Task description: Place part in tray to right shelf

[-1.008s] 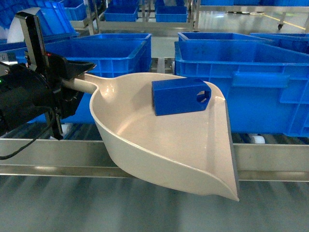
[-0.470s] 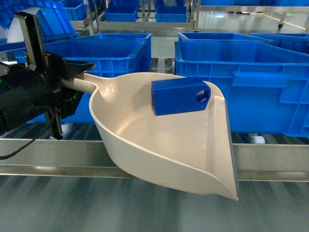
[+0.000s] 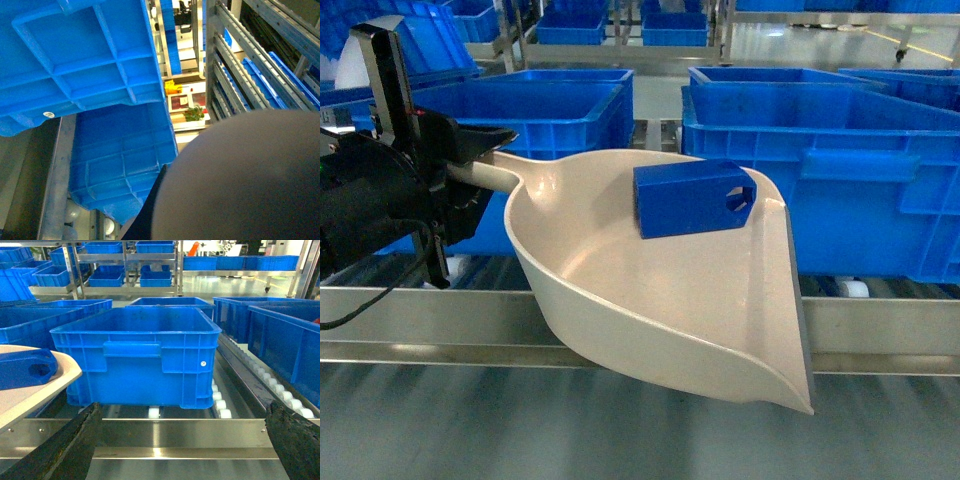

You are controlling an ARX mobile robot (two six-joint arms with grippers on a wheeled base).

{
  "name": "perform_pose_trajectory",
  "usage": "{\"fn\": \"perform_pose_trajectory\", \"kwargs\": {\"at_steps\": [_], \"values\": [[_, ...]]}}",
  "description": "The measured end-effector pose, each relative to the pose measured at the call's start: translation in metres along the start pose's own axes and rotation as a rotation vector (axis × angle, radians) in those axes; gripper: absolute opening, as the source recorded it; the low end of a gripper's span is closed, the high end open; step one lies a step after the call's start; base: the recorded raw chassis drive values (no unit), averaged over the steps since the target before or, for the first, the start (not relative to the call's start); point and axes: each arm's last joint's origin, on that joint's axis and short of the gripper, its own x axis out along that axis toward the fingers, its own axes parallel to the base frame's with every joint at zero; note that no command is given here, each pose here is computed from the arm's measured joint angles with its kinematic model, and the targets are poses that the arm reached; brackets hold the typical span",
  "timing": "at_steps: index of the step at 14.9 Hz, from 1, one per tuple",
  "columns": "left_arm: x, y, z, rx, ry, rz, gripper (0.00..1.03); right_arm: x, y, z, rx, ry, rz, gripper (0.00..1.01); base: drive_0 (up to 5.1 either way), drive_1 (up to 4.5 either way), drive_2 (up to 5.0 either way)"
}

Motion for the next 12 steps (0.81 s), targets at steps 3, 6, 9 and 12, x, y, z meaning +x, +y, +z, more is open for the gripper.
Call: {"fn": "perform_pose_trajectory", "kwargs": {"at_steps": [3, 6, 9, 12], "values": [[0.0000, 0.0000, 0.0000, 0.000, 0.000, 0.000, 0.13, 0.0000, 0.0000, 0.0000, 0.000, 0.000, 0.000, 0.98, 0.0, 0.00, 0.0], [0.0000, 0.0000, 0.0000, 0.000, 0.000, 0.000, 0.13, 0.0000, 0.0000, 0.0000, 0.000, 0.000, 0.000, 0.98, 0.0, 0.00, 0.0], [0.0000, 0.0000, 0.0000, 0.000, 0.000, 0.000, 0.13, 0.0000, 0.0000, 0.0000, 0.000, 0.000, 0.000, 0.98, 0.0, 0.00, 0.0], [0.0000, 0.0000, 0.0000, 0.000, 0.000, 0.000, 0.13, 0.0000, 0.0000, 0.0000, 0.000, 0.000, 0.000, 0.98, 0.0, 0.00, 0.0]]}}
